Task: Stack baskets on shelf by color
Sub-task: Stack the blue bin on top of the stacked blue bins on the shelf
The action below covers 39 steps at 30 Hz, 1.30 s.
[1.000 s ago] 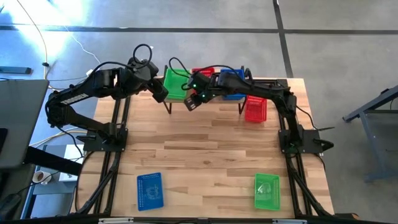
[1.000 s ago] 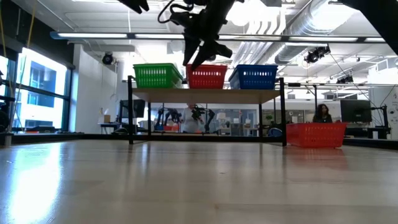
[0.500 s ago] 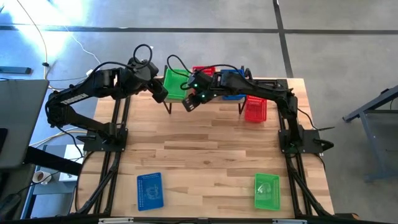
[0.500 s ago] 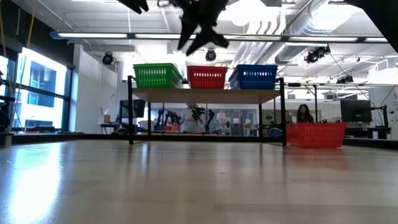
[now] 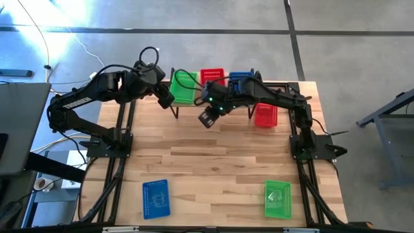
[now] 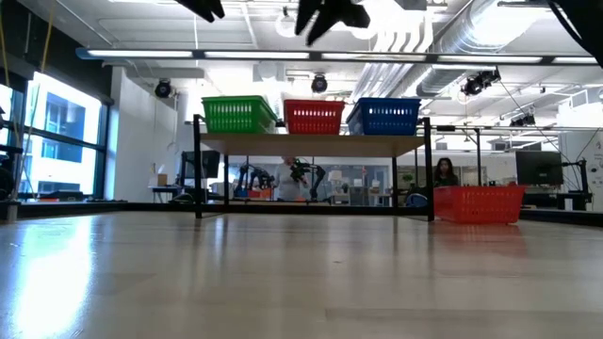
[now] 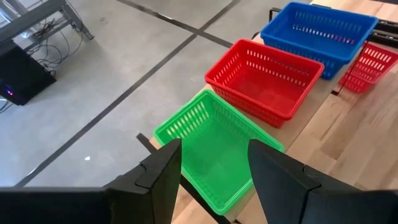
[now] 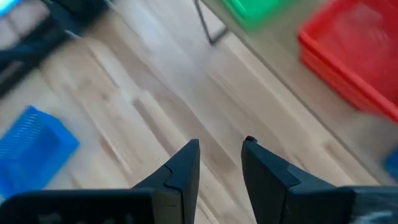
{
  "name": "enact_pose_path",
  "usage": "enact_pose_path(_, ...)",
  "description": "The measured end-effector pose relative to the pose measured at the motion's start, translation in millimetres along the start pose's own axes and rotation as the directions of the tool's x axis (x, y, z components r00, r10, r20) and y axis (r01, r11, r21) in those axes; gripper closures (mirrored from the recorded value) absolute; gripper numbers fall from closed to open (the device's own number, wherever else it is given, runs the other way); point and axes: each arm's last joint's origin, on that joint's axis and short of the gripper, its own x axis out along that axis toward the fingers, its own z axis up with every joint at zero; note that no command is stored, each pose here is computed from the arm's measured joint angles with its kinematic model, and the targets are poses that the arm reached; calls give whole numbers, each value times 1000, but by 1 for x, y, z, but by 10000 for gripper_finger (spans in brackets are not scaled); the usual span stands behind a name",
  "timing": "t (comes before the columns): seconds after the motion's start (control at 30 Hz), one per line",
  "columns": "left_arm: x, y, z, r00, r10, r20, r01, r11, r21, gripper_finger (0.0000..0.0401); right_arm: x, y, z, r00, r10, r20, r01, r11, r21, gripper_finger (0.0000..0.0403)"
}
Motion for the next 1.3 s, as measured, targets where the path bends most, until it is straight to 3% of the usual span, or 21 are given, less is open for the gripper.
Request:
enact_pose_path(0.3, 0, 0, 0, 1000, -15, -2, 15, 1000, 0, 227, -6, -2, -23, 976, -196, -99, 195, 981, -19, 297)
enact_pose_path(0.67, 0, 0, -3, 999, -34, -34, 34, 999, -13, 227, -32, -5, -28, 979, -205, -26, 203, 977, -62, 297)
enact_pose_path(0.87, 0, 0, -5, 998, -40, -52, 36, 997, -63, 227, -45, -26, -44, 967, -251, -49, 248, 967, -58, 297)
enact_pose_path(1.0, 0, 0, -5, 998, -39, -52, 36, 997, -71, 227, -60, -51, -67, 952, -298, -65, 300, 953, 34, 297)
enact_pose_path(1.3, 0, -1, -5, 997, -47, -54, 41, 993, -114, 227, -78, -98, -108, 965, -262, 10, 250, 930, 271, 297)
